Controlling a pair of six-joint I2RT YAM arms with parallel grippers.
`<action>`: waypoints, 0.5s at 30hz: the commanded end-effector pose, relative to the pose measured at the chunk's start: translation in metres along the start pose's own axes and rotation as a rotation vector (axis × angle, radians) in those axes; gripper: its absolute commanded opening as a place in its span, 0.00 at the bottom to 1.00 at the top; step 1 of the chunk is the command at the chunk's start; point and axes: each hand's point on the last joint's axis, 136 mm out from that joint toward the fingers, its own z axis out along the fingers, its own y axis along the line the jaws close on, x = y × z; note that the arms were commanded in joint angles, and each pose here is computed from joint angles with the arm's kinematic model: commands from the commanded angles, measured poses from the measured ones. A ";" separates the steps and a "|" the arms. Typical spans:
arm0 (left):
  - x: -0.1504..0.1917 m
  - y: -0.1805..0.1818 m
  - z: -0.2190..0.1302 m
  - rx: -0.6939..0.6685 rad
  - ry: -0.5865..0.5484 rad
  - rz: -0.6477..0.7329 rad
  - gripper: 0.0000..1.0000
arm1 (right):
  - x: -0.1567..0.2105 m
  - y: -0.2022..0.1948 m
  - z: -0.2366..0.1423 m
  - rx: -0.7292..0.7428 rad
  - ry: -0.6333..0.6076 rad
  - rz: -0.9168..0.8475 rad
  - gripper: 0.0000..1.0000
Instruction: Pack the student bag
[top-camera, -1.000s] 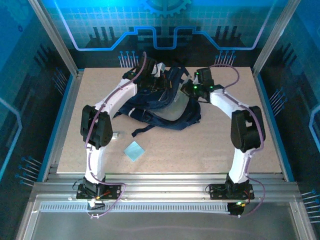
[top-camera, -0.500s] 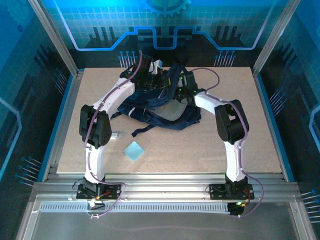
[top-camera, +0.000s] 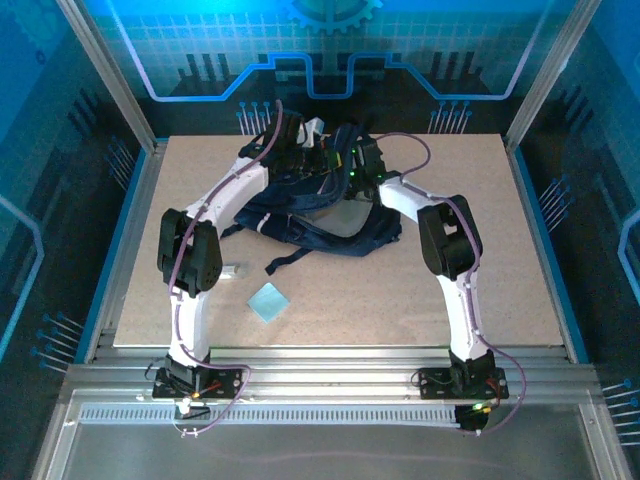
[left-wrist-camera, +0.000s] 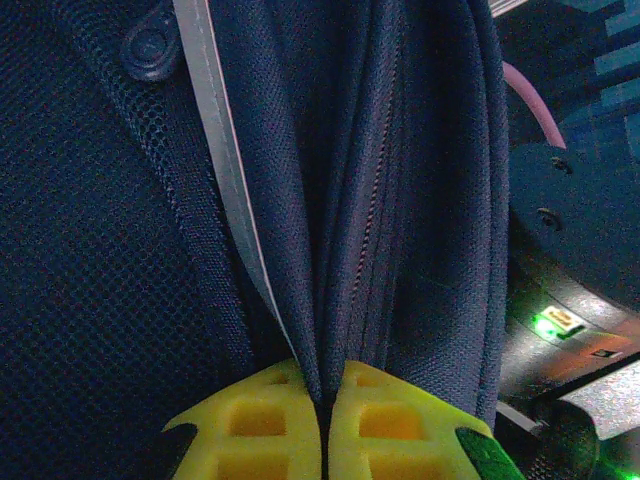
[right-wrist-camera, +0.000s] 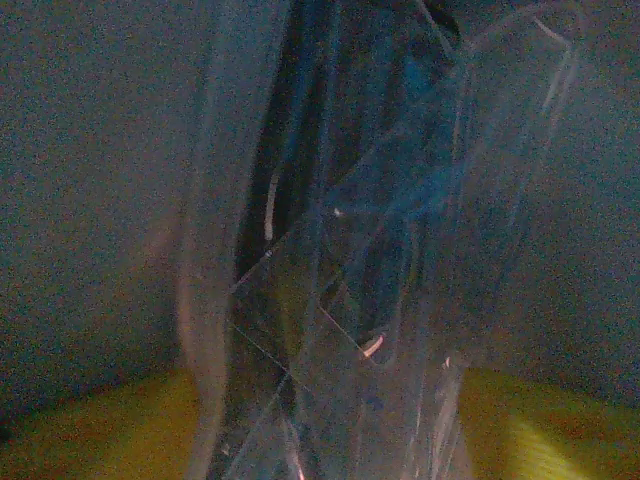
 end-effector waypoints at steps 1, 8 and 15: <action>-0.008 -0.066 -0.027 0.180 -0.037 0.097 0.00 | 0.006 0.036 -0.021 -0.085 -0.002 -0.064 0.78; -0.012 -0.062 -0.021 0.189 -0.042 0.077 0.00 | 0.005 0.015 -0.067 -0.067 0.003 -0.034 0.80; -0.017 -0.068 -0.027 0.205 -0.054 0.077 0.00 | 0.014 0.011 -0.076 -0.108 0.007 -0.029 0.40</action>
